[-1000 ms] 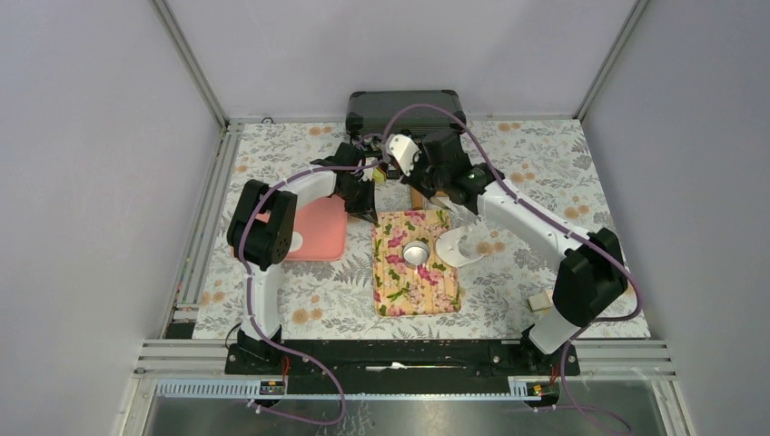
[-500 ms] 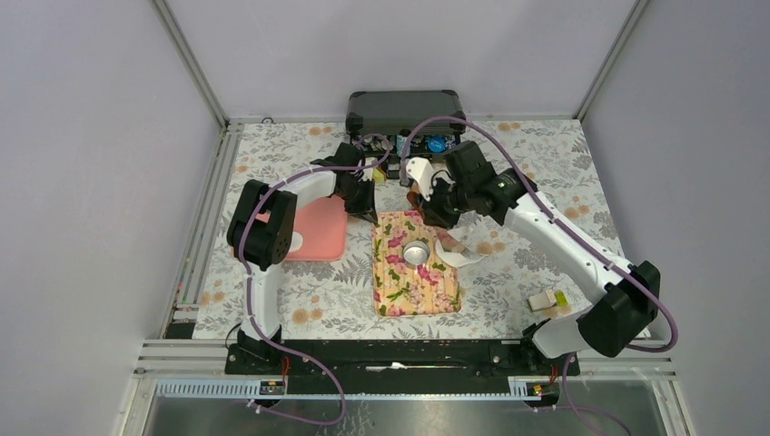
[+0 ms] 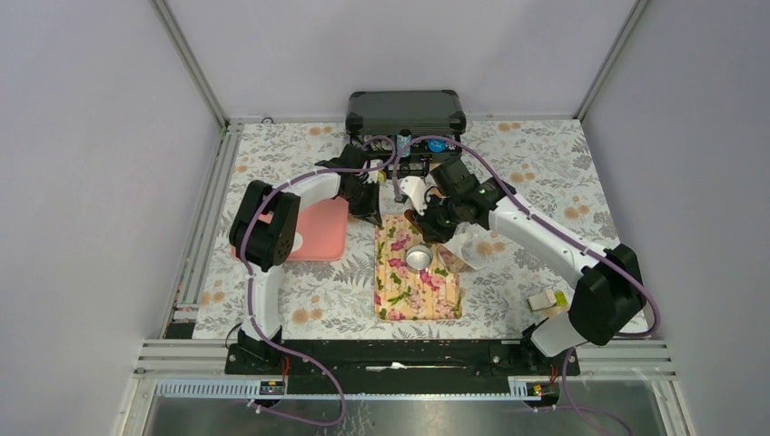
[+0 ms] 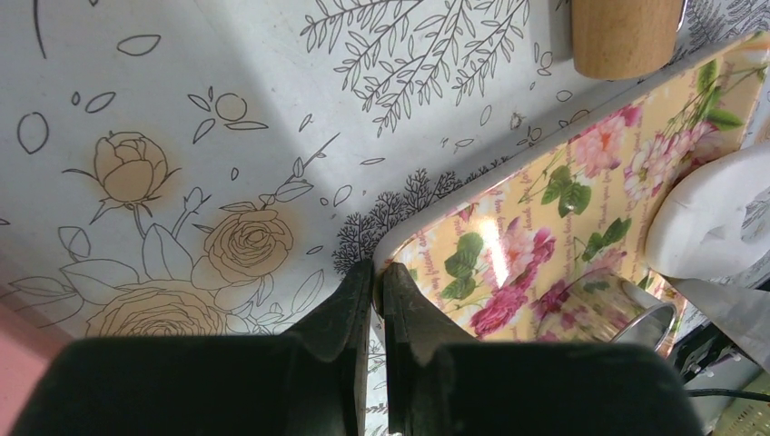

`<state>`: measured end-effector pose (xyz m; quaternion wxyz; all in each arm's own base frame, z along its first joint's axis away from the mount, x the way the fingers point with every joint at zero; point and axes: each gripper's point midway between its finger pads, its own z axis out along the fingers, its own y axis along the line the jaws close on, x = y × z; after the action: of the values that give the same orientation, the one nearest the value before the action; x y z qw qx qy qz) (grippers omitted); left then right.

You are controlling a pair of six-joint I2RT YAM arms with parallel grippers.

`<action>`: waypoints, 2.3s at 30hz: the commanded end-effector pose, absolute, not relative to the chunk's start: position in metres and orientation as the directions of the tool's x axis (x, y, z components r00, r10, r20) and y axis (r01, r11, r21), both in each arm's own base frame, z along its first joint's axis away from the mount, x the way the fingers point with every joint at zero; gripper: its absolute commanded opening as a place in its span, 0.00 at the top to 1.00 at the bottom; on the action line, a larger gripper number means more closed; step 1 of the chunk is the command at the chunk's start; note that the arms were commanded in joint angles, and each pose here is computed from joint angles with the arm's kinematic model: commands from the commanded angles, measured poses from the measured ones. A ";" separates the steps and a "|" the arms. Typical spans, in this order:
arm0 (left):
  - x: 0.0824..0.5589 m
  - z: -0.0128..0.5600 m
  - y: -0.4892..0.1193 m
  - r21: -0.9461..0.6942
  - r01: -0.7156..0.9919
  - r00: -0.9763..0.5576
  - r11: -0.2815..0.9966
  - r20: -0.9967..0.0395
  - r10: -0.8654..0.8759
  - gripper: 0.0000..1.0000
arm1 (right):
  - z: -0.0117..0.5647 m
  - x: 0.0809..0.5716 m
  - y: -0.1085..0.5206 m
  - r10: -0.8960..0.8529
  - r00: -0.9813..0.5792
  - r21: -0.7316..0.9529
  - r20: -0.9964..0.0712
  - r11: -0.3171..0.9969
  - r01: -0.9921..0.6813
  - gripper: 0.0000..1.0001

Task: Roll out the dumpling wrappers from the dough
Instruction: Remove the dumpling wrapper from the work surface, then pick up the dumpling mold from the work surface.

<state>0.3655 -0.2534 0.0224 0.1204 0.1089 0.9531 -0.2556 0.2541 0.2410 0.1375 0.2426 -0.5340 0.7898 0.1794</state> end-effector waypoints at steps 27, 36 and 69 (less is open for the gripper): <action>0.364 0.040 -0.255 -0.447 0.330 -0.924 0.831 -0.333 0.188 0.99 | 0.209 0.333 0.274 -0.672 -0.100 -0.264 -0.734 0.418 -0.869 1.00; 0.380 0.100 -0.259 -0.425 0.417 -0.861 0.804 -0.469 0.198 0.40 | 0.283 0.280 0.251 -0.400 -0.135 -0.067 -0.906 0.452 -0.889 1.00; 0.275 0.059 -0.342 -0.394 0.674 -0.738 0.625 -0.333 0.586 0.50 | 0.314 0.334 0.132 -0.006 -0.083 0.039 -0.997 0.842 -0.538 1.00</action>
<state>0.2657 -0.3333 0.0498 0.0677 0.3429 0.9033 -0.2488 0.3326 0.1346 0.2936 0.6171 -0.1898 0.7333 0.2132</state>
